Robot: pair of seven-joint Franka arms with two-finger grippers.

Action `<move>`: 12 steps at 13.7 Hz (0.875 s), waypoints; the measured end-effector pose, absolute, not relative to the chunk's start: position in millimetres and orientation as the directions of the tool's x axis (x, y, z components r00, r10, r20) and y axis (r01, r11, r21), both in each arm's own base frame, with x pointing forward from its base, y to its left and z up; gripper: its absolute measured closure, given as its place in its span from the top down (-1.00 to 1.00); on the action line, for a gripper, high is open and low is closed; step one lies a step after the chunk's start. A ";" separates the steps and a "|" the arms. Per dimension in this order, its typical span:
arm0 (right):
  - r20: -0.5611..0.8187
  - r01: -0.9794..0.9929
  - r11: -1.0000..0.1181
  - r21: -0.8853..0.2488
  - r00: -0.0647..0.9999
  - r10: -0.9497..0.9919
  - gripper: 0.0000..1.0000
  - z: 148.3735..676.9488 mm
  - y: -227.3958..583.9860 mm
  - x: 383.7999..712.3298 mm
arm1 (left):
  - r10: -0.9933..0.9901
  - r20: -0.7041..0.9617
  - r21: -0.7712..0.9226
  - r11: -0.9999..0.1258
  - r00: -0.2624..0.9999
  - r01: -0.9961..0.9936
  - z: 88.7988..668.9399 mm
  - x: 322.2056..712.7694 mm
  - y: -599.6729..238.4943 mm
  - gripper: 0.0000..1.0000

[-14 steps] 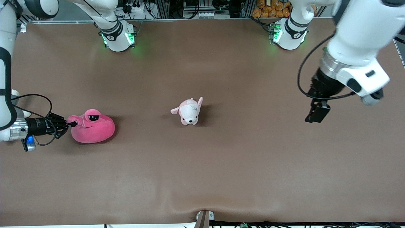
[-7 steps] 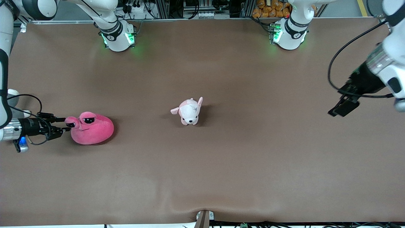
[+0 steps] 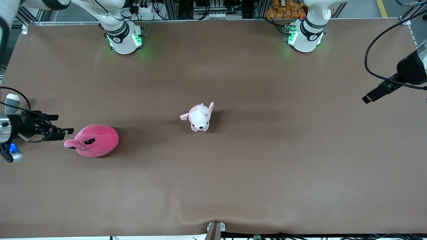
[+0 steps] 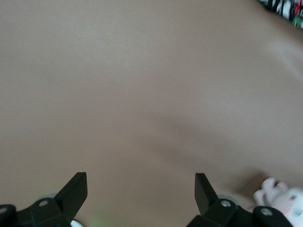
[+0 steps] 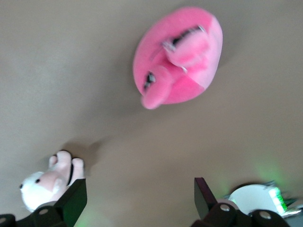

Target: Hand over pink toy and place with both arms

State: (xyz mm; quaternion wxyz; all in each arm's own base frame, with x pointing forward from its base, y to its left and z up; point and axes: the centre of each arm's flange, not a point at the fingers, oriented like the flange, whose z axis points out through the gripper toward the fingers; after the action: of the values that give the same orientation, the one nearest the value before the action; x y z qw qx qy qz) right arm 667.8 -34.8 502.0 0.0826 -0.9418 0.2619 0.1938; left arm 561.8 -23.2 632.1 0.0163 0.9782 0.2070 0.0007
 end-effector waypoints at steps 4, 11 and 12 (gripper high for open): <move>-0.294 -0.459 -0.884 -0.091 0.860 -0.417 1.00 588.5 -9.0 645.3 | 0.133 -0.056 0.023 -0.991 0.990 0.134 626.1 555.3 -7.1 1.00; -0.289 -0.424 -0.902 -0.083 0.876 -0.386 1.00 660.3 -1.7 591.8 | -0.079 -0.078 0.030 -0.997 0.994 -0.077 627.5 549.4 1.2 1.00; -0.295 -0.420 -0.904 -0.080 0.876 -0.381 1.00 667.6 -2.2 584.3 | -0.082 -0.078 0.030 -0.996 0.994 -0.080 628.6 548.5 -0.3 1.00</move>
State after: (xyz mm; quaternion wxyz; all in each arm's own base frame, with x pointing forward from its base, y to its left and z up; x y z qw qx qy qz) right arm 584.3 -2.2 667.6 0.0709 -0.9660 0.2075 0.1372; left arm 548.5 -0.3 628.6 0.0133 0.9983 -0.0404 -0.0394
